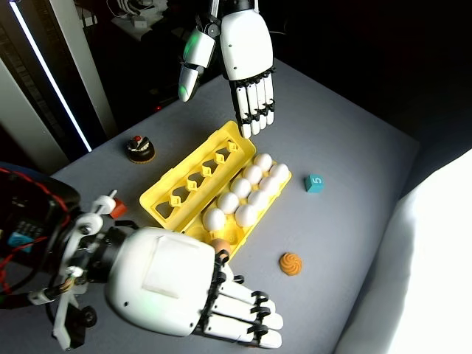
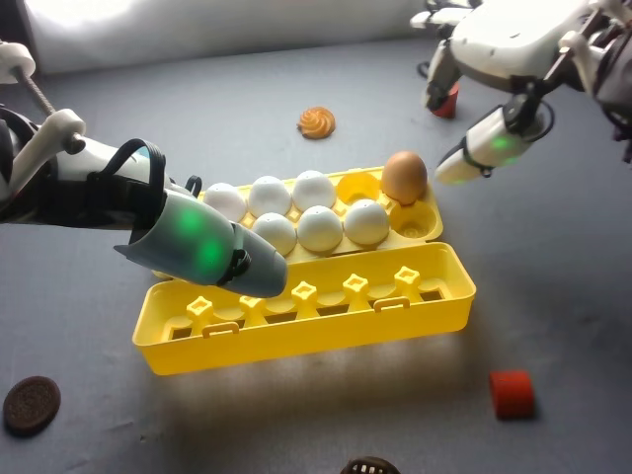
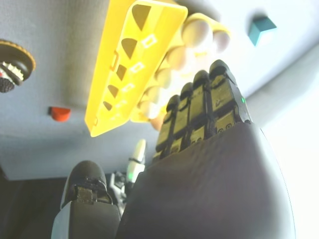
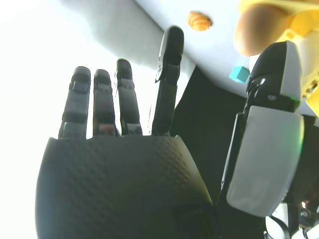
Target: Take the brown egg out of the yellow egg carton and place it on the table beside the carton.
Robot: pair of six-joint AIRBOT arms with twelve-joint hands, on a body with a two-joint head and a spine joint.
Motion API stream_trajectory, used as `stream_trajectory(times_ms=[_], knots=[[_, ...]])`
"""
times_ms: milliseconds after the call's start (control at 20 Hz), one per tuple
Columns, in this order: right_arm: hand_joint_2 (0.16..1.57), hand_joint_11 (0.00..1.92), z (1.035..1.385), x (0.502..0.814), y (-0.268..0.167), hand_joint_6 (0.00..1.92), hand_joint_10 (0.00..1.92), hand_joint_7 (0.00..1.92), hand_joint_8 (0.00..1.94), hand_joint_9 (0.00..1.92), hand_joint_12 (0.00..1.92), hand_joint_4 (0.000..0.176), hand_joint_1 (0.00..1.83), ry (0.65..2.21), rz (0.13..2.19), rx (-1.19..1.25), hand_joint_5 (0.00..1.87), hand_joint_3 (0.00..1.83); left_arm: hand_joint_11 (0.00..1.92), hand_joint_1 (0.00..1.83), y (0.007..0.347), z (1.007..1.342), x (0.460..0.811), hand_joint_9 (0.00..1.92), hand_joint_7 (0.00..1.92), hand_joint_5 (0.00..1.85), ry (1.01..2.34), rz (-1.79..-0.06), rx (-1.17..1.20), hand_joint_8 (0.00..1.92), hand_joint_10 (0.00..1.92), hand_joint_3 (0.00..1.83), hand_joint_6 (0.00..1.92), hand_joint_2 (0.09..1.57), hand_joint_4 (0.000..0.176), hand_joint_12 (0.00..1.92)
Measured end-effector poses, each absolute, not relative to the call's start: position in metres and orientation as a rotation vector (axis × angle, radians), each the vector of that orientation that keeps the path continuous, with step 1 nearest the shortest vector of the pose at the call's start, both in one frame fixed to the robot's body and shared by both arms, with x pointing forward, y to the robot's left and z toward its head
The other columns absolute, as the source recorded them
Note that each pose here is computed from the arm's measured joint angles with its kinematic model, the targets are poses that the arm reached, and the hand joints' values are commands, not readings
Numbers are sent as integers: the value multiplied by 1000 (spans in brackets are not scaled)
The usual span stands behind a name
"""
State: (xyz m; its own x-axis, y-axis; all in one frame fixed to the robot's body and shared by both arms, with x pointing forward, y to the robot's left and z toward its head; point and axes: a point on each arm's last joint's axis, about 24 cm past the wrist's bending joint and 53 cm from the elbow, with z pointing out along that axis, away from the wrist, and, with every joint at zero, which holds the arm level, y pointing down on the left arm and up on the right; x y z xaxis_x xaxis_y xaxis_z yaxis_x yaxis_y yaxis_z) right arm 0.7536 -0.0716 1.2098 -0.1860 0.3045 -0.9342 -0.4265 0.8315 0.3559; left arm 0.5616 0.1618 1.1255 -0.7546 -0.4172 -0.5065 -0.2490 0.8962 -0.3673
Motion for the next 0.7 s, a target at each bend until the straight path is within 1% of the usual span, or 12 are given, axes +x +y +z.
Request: stream_trajectory(times_ms=[50,100,150,200,250,300,350,450,500,550,700], knots=[[778,0,1210,752,-65,1,0,27,0,0,0,135,713,1625,657,-116,863,11,0,0,162,1125,562,0,0,13,2458,-372,-477,0,0,1,5,1086,0,0],[780,0,1209,751,-60,4,0,147,12,0,0,127,737,1624,662,-125,876,7,0,0,162,1125,562,0,0,17,2458,-371,-478,0,0,3,6,1090,0,0],[772,0,1207,750,-54,8,0,153,6,0,0,127,746,1625,666,-134,886,2,0,0,162,1125,562,0,0,12,2458,-371,-477,0,0,4,4,1092,0,0],[749,0,1205,750,-50,16,0,193,18,0,0,112,784,1631,671,-139,909,0,0,0,162,1125,562,0,0,5,2458,-371,-477,0,0,4,0,1093,0,0],[746,0,1204,751,-49,15,0,215,25,0,0,109,789,1633,671,-138,909,0,0,0,162,1125,561,0,0,15,2458,-370,-477,0,0,4,5,1094,0,0],[751,0,1202,754,-50,14,0,195,14,0,0,110,795,1632,664,-138,908,0,0,0,162,1125,562,0,0,8,2458,-370,-476,0,0,3,2,1093,0,0],[770,0,1201,756,-52,9,0,184,7,0,0,102,788,1634,658,-134,897,2,0,0,162,1125,562,0,0,1,2458,-371,-476,0,0,3,0,1092,0,0],[775,0,1197,761,-53,12,0,196,9,0,0,116,762,1638,649,-126,909,4,0,0,162,1125,562,0,0,2,2458,-371,-476,0,0,1,1,1089,0,0],[762,0,1195,763,-54,25,0,225,18,0,0,101,792,1636,642,-123,944,0,0,0,162,1125,562,0,0,11,2458,-372,-476,0,0,3,5,1094,0,0],[763,0,1194,764,-53,23,0,200,5,0,0,106,784,1637,642,-123,947,0,0,0,162,1125,562,0,0,12,2458,-371,-476,0,0,4,4,1095,0,0],[774,0,1189,764,-46,19,0,220,10,0,0,100,771,1643,649,-127,946,4,0,0,162,1125,562,0,0,16,2458,-371,-476,0,0,5,5,1100,0,0]])
